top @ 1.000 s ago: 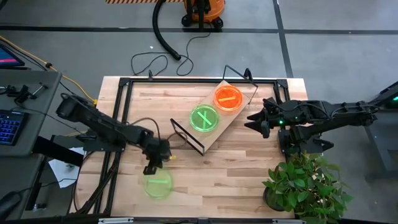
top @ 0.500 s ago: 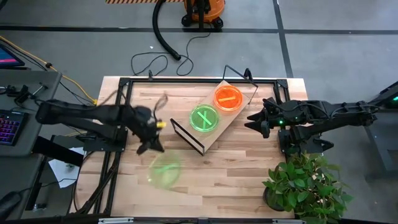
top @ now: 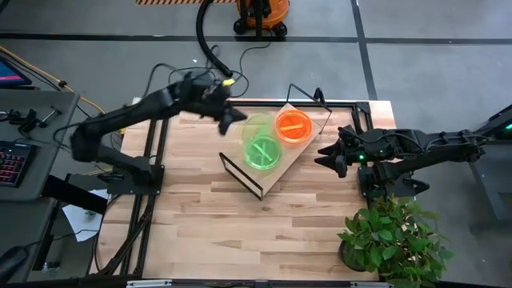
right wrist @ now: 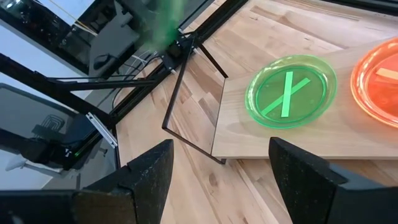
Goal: Place and stack plates onto a shelf
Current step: Stack the green plate on top of the green plates on the shelf
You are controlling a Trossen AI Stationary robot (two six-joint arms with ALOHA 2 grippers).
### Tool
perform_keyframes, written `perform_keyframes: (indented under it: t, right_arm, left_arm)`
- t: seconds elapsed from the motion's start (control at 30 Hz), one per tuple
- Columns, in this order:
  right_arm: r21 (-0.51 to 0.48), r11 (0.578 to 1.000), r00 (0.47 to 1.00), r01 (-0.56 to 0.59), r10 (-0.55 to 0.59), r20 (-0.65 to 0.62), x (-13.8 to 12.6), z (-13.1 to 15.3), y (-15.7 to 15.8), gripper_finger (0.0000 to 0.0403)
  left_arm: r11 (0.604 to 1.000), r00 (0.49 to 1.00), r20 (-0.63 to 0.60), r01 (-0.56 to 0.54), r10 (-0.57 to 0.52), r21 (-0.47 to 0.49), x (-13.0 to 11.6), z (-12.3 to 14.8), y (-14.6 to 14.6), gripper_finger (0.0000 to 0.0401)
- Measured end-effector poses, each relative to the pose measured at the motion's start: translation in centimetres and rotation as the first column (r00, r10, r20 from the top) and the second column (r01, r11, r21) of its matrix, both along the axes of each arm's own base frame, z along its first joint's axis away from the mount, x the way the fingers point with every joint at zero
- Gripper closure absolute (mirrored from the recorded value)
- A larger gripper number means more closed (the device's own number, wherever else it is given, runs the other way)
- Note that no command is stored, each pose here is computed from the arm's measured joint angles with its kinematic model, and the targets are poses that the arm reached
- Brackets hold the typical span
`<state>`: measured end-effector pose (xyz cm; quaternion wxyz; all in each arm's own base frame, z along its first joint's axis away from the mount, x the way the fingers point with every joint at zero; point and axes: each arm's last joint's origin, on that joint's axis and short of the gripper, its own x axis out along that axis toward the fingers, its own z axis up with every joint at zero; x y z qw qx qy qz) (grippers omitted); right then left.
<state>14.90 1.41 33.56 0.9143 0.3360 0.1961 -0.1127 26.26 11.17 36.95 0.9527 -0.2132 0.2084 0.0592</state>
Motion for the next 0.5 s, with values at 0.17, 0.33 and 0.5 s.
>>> perform_keyframes:
  t: [0.17,0.33,0.5]
  right_arm:
    - [-0.002,1.0,1.0,-0.001,0.001,0.0,0.0,0.0,0.0,0.0155]
    - [-0.007,1.0,1.0,0.014,-0.014,0.001,0.0,0.0,0.0,0.0155]
    - [-0.033,0.997,0.998,0.063,-0.063,0.005,0.0,0.0,-0.2,0.0155]
  left_arm:
    - [1.0,0.993,-0.116,-0.019,0.022,0.022,3.4,-3.6,3.6,0.0401]
    - [0.999,0.961,-0.271,-0.048,0.048,0.006,6.0,-8.5,5.1,0.0401]
    - [0.995,0.931,-0.35,-0.101,0.099,0.014,7.6,-11.7,5.8,0.0401]
